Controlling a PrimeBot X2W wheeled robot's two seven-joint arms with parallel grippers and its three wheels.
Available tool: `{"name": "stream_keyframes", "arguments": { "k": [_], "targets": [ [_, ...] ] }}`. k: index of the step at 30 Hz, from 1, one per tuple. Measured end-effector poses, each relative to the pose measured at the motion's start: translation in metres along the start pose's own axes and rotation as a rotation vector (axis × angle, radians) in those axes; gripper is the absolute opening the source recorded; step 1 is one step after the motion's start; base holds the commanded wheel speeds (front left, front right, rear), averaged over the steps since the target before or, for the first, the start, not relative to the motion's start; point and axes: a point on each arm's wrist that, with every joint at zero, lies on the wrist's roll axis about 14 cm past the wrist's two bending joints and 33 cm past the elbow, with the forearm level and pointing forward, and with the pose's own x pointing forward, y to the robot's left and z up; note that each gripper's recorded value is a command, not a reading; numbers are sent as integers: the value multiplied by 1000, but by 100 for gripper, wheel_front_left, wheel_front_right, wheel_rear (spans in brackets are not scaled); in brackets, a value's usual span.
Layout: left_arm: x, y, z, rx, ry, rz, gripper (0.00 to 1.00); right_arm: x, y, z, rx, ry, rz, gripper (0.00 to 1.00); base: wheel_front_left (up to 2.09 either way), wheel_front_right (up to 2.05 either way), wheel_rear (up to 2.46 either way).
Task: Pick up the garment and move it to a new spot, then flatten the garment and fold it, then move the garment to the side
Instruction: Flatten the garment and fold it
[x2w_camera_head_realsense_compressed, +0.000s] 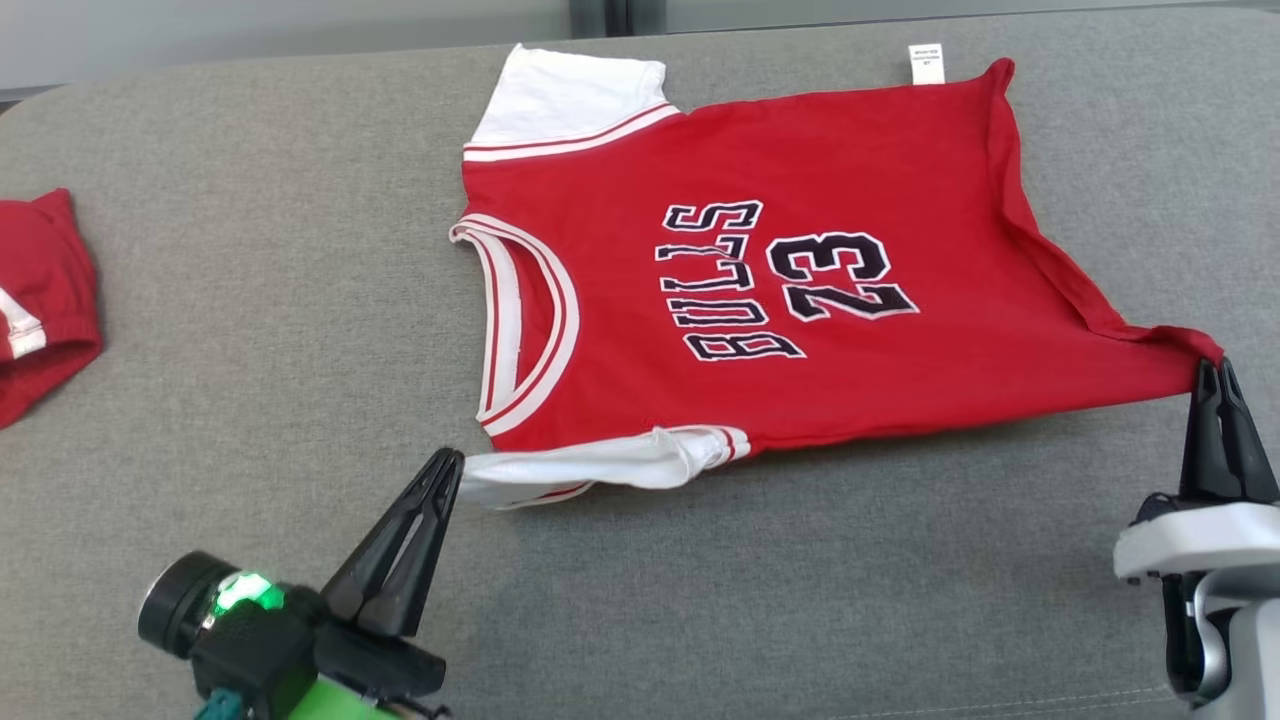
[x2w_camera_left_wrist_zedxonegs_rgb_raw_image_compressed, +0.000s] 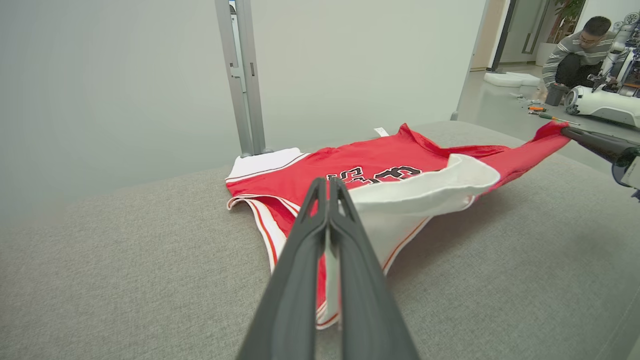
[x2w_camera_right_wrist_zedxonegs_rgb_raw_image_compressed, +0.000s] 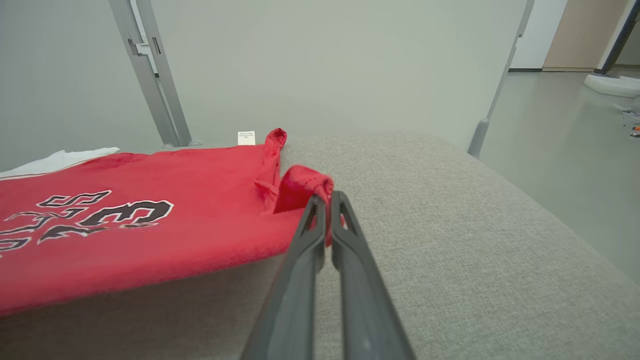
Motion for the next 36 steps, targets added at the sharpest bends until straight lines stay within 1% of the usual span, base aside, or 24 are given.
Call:
{"name": "stream_keyframes", "arguments": {
  "k": [6,12,22,26,27,28,29,30,33,34,35,36],
  "targets": [
    [29,9,-5,20,3,-2,0,16,6,-18,-19,51,8,0,0,0,0],
    [57,26,-21,73,44,9,0,37,15,-37,-24,98,22,0,0,0,0],
    [95,44,-35,142,44,-16,0,71,31,-50,-33,115,46,0,0,0,0],
    [106,49,-41,150,44,-26,0,81,36,-56,-41,120,57,1,0,0,0],
    [109,51,-43,150,45,-26,0,83,37,-57,-42,121,59,11,0,0,0],
    [111,53,-45,152,47,-24,0,85,38,-59,-41,125,62,26,0,0,0],
    [113,54,-48,153,52,-22,0,86,39,-61,-40,130,63,47,0,0,0],
    [114,56,-52,152,60,-19,0,87,40,-63,-39,134,65,100,0,0,0],
    [115,59,-62,161,87,-17,0,91,43,-60,-30,120,70,100,0,0,0],
    [115,59,-63,158,88,-13,45,92,44,-56,-28,110,72,100,0,0,0],
    [116,59,-62,156,82,-8,100,92,45,-51,-23,93,75,100,0,0,0],
    [116,59,-60,154,75,0,100,91,47,-45,-22,75,80,100,0,0,0]
  ]
}}
